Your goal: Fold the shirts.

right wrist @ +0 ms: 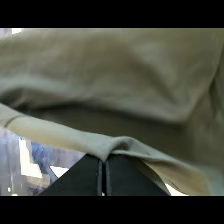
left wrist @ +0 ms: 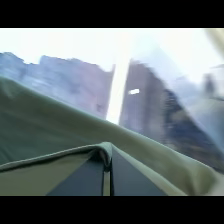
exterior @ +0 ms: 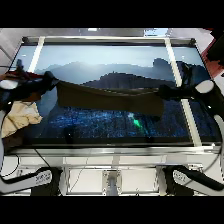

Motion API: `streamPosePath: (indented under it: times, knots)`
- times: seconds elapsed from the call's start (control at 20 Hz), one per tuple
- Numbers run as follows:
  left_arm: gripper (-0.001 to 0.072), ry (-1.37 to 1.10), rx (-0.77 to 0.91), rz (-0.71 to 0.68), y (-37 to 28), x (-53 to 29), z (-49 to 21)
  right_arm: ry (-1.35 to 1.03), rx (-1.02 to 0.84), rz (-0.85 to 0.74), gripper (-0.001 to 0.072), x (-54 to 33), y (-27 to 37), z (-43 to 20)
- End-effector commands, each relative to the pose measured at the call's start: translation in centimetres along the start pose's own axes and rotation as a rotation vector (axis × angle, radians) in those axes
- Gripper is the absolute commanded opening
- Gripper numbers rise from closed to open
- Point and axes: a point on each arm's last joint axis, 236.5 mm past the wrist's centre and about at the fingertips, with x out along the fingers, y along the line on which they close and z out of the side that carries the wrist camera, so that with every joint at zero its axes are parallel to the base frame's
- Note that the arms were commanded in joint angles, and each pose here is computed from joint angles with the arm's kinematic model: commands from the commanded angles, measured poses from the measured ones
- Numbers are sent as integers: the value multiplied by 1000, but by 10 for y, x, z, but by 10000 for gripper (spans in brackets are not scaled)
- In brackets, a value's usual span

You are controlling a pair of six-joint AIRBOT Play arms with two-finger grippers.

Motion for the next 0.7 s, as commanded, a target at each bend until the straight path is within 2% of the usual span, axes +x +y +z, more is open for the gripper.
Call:
streamPosePath:
  times: [0.0,0.35,0.65]
  knots:
    - [10,15,-16,117,28,52,7,-1,13,-13,29,53,-25,27]
    - [10,100,-42,190,76,103,-19,51,54,-36,29,134,-67,45]
    - [12,157,-48,195,79,115,-38,80,96,-28,31,153,-76,36]
